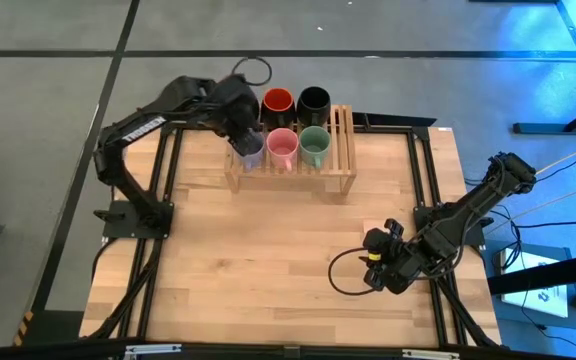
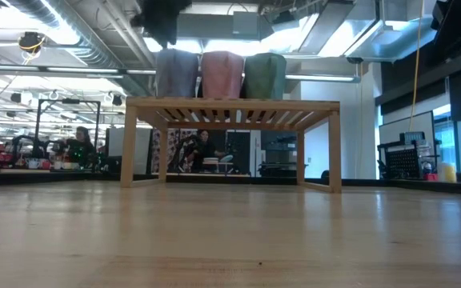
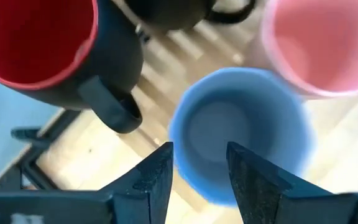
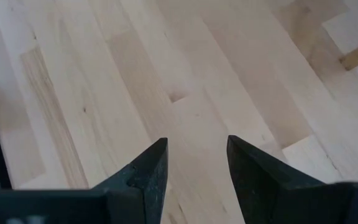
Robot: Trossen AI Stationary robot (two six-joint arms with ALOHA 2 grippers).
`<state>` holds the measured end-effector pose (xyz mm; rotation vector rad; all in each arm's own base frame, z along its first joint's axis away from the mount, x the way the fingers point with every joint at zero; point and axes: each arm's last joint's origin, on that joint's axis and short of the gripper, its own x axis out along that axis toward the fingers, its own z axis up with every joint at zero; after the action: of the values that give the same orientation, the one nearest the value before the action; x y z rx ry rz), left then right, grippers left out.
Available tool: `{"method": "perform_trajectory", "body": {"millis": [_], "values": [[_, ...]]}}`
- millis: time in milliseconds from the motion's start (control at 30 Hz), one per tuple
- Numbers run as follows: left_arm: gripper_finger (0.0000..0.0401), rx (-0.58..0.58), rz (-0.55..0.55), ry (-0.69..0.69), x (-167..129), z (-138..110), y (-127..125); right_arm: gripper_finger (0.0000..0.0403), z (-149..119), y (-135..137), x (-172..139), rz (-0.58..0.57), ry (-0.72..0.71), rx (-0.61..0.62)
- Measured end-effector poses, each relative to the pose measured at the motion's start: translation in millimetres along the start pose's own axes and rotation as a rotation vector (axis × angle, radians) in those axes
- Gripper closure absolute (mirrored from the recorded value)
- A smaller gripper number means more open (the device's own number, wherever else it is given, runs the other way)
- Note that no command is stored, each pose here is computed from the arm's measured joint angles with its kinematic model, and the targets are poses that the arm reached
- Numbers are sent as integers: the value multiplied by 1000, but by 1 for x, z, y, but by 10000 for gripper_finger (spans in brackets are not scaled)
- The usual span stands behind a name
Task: Place coffee mugs
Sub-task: Return to Home Position
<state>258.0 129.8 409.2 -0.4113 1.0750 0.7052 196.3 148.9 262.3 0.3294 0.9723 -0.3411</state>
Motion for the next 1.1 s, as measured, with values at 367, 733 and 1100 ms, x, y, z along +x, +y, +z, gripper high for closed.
{"method": "perform_trajectory", "body": {"millis": [367, 733, 1100], "values": [[259, 183, -151, -306, -91, -44, -17, 253, -1, 0, 0, 13, 21, 1], [260, 248, -405, -624, -113, -114, -36, 253, 4, -3, -9, 32, -58, -26], [287, 225, -552, -675, -57, -168, -35, 337, 15, -41, -55, 98, -296, -74]]}}
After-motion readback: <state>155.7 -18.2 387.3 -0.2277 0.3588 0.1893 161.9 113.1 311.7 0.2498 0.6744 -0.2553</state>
